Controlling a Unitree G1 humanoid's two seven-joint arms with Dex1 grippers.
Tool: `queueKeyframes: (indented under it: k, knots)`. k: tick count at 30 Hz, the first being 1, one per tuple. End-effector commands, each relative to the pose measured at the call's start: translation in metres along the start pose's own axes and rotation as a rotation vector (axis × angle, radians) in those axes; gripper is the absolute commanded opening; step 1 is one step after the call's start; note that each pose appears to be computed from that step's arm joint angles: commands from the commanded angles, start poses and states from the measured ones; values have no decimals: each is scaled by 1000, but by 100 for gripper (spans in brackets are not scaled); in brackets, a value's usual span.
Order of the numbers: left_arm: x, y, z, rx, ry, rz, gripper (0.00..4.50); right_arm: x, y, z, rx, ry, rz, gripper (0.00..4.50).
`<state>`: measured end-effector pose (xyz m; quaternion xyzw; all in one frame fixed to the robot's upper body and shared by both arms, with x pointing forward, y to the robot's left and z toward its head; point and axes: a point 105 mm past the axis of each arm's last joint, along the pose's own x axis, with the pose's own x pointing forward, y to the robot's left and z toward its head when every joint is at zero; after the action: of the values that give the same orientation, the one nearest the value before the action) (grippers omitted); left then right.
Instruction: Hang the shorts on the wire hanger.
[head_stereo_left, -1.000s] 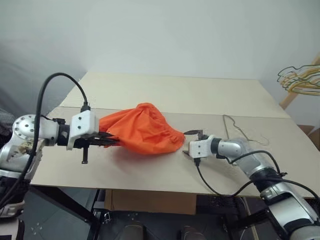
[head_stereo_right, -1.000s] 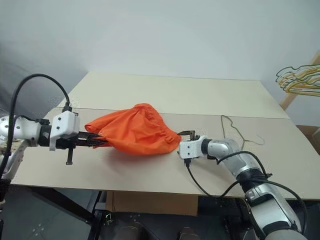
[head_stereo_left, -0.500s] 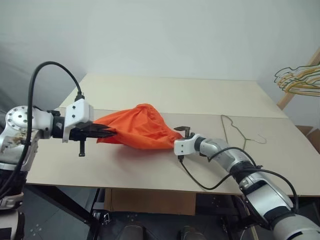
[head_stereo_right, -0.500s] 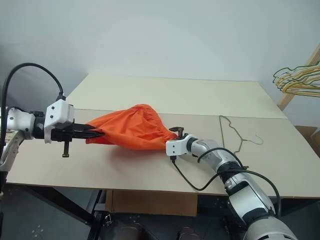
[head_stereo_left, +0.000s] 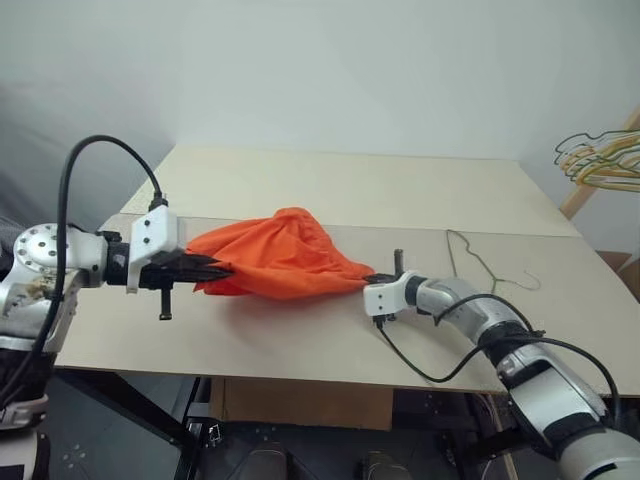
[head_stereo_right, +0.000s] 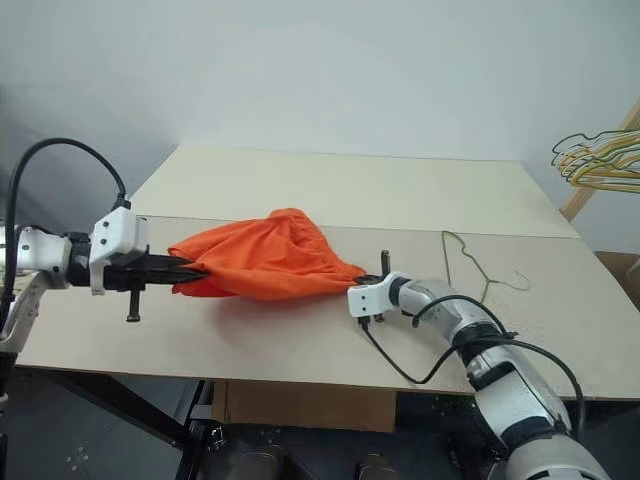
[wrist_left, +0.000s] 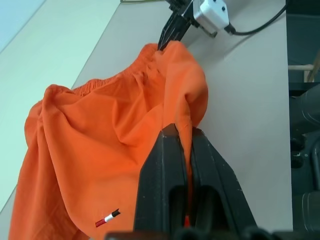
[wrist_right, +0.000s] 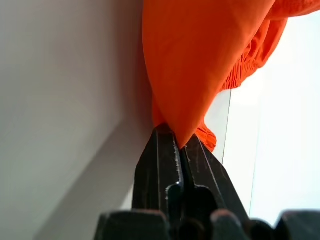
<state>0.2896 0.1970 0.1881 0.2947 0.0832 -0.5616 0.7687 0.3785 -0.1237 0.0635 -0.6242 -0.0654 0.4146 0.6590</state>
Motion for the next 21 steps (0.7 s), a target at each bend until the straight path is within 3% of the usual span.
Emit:
queueKeyframes:
  k: [1, 8, 11, 14, 17, 20, 21]
  knots:
    - [6, -4, -2, 71, 4, -33, 0, -32, -27, 0, -30, -17, -56, 1]
    - [25, -6, -15, 204, 53, -128, 0, -104, -12, 16, -79, 8, 110, 1]
    - [25, -5, -18, 249, 67, -192, 0, -136, 2, 41, -33, -34, 248, 1]
    - [21, -6, -22, 288, 90, -277, 0, -149, 4, 62, 30, -86, 295, 1]
    - [24, 3, -19, 297, 78, -272, 0, -141, -17, 64, 80, -102, 202, 1]
    - [34, 29, -7, 297, 52, -154, 0, -125, -55, 55, 154, -118, 64, 1]
    - [39, 51, 4, 296, 24, -55, 0, -116, -81, 44, 185, -104, -38, 1]
